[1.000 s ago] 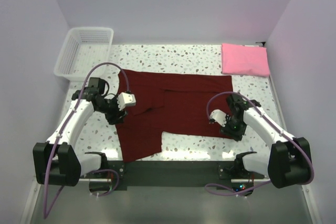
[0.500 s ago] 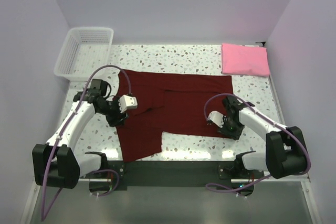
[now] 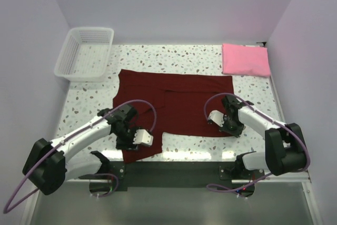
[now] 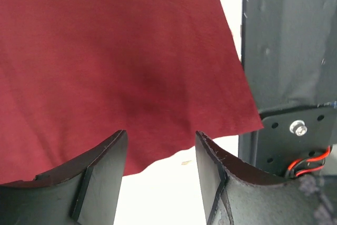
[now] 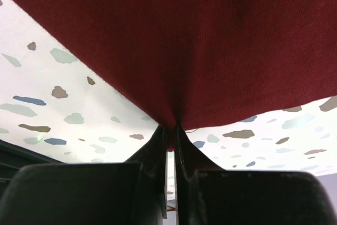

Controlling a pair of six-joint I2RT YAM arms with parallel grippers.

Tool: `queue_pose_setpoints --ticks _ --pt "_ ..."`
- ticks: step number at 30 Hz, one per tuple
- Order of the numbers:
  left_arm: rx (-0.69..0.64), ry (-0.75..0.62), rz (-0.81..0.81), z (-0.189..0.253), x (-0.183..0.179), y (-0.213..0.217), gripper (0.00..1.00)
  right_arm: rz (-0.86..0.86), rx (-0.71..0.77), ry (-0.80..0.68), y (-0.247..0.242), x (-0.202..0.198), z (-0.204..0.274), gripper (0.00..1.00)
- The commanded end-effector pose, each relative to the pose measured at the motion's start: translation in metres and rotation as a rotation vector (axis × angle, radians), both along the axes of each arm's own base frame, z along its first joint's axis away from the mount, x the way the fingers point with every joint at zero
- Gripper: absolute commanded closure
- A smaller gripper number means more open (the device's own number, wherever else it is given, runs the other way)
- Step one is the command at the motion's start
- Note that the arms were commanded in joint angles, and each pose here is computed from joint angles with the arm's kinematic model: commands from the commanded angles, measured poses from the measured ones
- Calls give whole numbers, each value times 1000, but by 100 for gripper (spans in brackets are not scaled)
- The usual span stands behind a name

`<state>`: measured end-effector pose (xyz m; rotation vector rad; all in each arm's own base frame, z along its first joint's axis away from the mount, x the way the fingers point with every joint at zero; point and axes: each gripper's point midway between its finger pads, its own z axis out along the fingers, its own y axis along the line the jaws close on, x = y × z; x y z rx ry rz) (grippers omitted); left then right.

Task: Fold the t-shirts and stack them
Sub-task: Fold the tshirt

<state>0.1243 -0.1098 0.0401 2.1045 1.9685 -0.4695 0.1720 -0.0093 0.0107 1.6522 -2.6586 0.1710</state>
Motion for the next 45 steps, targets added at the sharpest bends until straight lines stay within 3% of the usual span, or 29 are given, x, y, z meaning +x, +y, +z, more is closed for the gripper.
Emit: queue_pose_setpoints --ticks 1,14,22,27,35,45 --pt "118 -41 -31 -14 -1 6 41 -9 11 -11 3 8 0 100" --pt "405 -106 -77 -61 -15 9 44 0 3 -7 4 14 2 100" --pt "389 -137 -69 -60 -15 4 86 11 7 -10 4 13 9 100" --pt "341 -172 -48 -34 -11 0 100 34 23 -1 4 3 17 100" --pt "204 -204 -7 22 16 -19 100 85 27 10 1 -8 32 100" --pt "143 -274 5 69 94 -20 100 105 49 -37 4 41 63 100"
